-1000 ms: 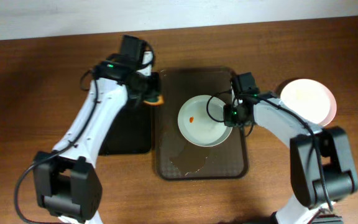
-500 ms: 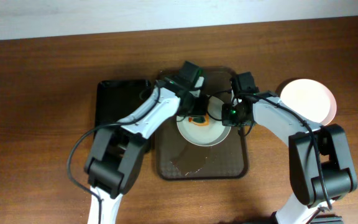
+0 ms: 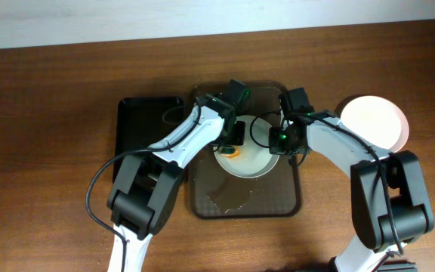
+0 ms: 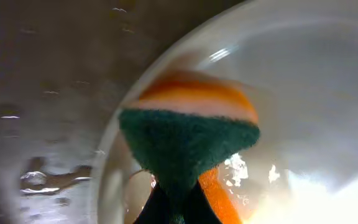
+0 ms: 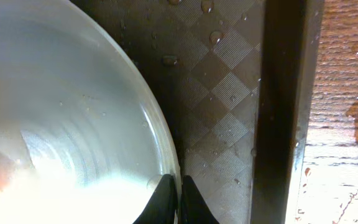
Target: Clean dirty plates on tray and stack at the side
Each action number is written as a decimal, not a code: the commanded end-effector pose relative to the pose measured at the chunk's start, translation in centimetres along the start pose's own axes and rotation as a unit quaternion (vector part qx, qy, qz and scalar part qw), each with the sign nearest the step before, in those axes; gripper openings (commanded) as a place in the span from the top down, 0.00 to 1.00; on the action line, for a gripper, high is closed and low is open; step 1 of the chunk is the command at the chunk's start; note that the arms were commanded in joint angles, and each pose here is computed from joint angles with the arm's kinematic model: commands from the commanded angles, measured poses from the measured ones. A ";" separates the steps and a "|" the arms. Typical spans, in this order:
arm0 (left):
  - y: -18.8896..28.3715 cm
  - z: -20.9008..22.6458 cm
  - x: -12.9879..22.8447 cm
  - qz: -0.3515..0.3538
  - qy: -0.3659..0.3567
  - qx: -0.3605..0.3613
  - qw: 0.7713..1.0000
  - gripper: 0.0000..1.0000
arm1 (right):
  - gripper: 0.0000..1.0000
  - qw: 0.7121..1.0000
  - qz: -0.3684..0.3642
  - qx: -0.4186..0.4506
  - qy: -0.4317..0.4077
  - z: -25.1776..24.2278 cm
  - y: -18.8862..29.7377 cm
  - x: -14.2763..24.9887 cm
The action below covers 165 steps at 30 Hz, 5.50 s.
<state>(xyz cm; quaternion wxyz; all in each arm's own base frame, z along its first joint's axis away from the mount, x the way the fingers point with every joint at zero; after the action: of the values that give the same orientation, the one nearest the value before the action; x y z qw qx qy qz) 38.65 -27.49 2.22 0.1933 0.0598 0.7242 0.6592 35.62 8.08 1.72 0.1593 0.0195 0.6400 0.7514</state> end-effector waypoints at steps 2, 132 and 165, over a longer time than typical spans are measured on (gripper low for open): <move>-0.5 5.4 0.1 -0.001 -0.008 -0.160 0.987 1.00 | 0.96 0.999 0.025 0.035 -0.005 -1.5 -0.8 1.3; 38.8 16.1 9.4 -0.231 0.105 -0.096 0.962 0.00 | 0.18 0.947 -0.230 -0.225 0.022 1.1 29.2 -4.1; 38.8 16.1 9.4 -0.231 0.105 -0.096 0.962 0.00 | 0.02 0.775 -0.587 -0.095 0.211 -4.8 17.1 7.9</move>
<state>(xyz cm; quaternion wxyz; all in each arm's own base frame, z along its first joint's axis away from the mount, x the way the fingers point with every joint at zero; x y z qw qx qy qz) 29.52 -4.47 37.21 0.2654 -0.1984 0.6655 0.6688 23.27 3.63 16.47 0.4268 -0.5390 0.4672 0.5560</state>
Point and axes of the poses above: each gripper's point midway between its finger pads, its own y axis back along the fingers, its own z axis along the line the jaws close on, x = y × z, the point moved 1 cm from there along y, back along the fingers, and after that the axes turned 9 degrees about -y, right-handed, at the moved point
